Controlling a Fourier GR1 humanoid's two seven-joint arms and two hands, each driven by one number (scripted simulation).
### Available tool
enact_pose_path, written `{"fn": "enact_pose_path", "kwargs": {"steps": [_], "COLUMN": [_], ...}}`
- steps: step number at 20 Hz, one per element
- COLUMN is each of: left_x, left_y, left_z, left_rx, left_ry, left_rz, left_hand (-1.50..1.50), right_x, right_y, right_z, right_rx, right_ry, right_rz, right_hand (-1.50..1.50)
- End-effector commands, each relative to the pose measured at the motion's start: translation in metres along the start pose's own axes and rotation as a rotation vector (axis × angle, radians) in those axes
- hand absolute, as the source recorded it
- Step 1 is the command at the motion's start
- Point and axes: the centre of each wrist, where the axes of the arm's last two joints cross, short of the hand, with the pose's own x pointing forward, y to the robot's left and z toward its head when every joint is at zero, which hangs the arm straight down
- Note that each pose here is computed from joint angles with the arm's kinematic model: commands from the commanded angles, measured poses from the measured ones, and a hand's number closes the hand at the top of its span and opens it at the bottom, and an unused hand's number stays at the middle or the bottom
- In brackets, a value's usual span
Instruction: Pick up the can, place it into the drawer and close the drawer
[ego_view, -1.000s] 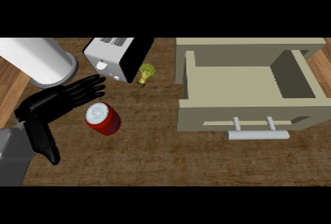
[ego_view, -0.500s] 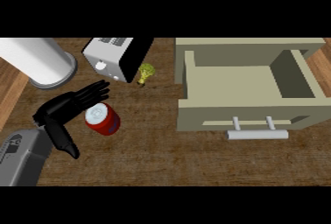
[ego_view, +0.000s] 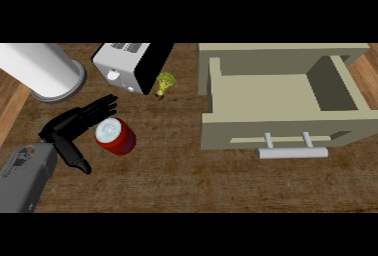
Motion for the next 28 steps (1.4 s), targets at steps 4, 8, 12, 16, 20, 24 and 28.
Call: {"fn": "enact_pose_path", "kwargs": {"steps": [4,8,12,16,20,24,28], "left_x": [-0.031,-0.041,-0.064,-0.068,-0.068,-0.064,-0.068], "left_y": [0.003,-0.006,-0.016,-0.023,-0.023,-0.021,-0.036], "left_z": [0.003,-0.012,-0.002,-0.012,-0.014,-0.019,-0.036], "left_rx": [-0.005,0.011,0.001,-0.027,-0.032,-0.009,-0.066], "left_ry": [0.017,0.031,0.049,0.064,0.054,0.038,0.045], "left_rz": [0.005,0.022,0.046,0.073,0.103,0.146,0.2], "left_hand": [-1.5,-1.5,-1.5,-1.5,-1.5,-1.5,1.5], "right_x": [-0.003,0.0,0.011,0.014,0.012,0.013,0.013], "right_y": [0.003,-0.001,0.0,0.008,0.0,-0.008,0.011], "right_z": [0.006,0.002,0.008,-0.005,0.004,0.011,0.012], "right_rx": [0.009,0.027,0.019,0.007,0.006,0.012,0.014], "right_ry": [-0.01,0.0,0.002,-0.011,-0.006,-0.004,0.008], "right_rz": [-0.012,-0.013,-0.007,-0.003,-0.022,-0.006,-0.028], "right_hand": [-1.5,-1.5,-1.5,-1.5,-1.5,-1.5,-1.5]}}
